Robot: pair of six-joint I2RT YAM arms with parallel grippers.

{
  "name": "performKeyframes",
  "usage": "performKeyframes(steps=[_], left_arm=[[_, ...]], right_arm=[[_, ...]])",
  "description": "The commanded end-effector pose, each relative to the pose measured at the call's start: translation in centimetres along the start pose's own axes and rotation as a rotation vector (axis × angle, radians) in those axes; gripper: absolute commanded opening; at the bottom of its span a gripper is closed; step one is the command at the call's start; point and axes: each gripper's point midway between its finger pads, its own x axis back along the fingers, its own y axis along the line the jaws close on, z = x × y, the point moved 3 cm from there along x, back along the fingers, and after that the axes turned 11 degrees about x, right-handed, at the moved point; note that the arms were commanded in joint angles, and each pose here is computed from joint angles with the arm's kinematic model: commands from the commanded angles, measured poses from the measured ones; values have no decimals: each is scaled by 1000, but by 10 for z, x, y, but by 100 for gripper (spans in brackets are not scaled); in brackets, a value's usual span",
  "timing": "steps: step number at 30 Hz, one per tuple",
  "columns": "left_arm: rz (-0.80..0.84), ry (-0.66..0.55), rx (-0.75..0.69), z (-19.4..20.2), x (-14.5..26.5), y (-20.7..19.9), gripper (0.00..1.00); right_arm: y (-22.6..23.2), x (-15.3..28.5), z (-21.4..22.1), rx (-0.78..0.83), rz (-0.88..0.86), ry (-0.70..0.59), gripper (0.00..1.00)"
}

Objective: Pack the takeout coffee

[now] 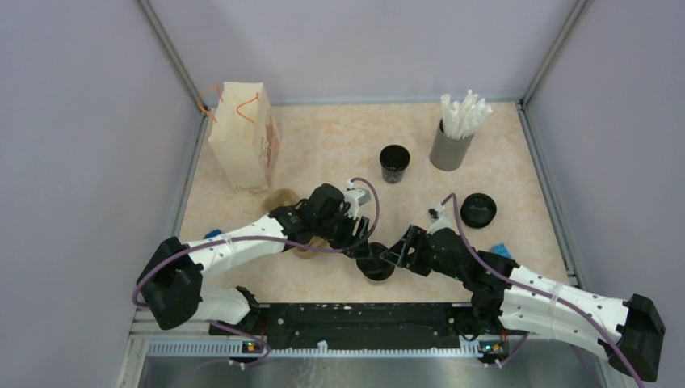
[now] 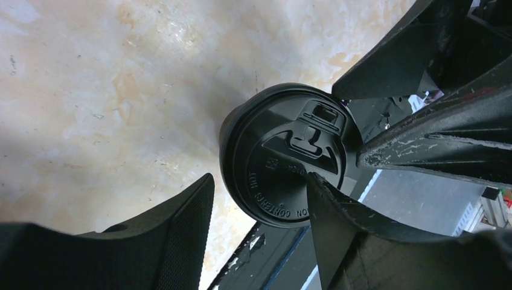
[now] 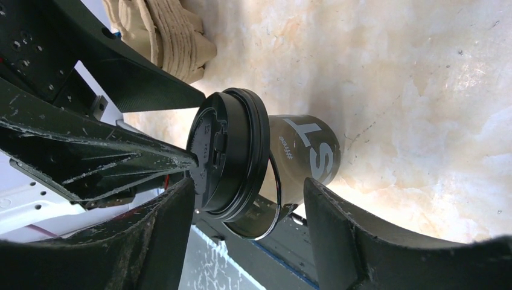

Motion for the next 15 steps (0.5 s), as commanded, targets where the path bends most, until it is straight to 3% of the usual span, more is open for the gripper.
performKeyframes(steps=[1, 15], left_arm=[[56, -9, -13, 0, -3, -9, 62], [110, 0, -28, 5, -2, -24, 53]], right_arm=[[7, -1, -5, 9, -29, -33, 64], [1, -1, -2, 24, -6, -26, 49]])
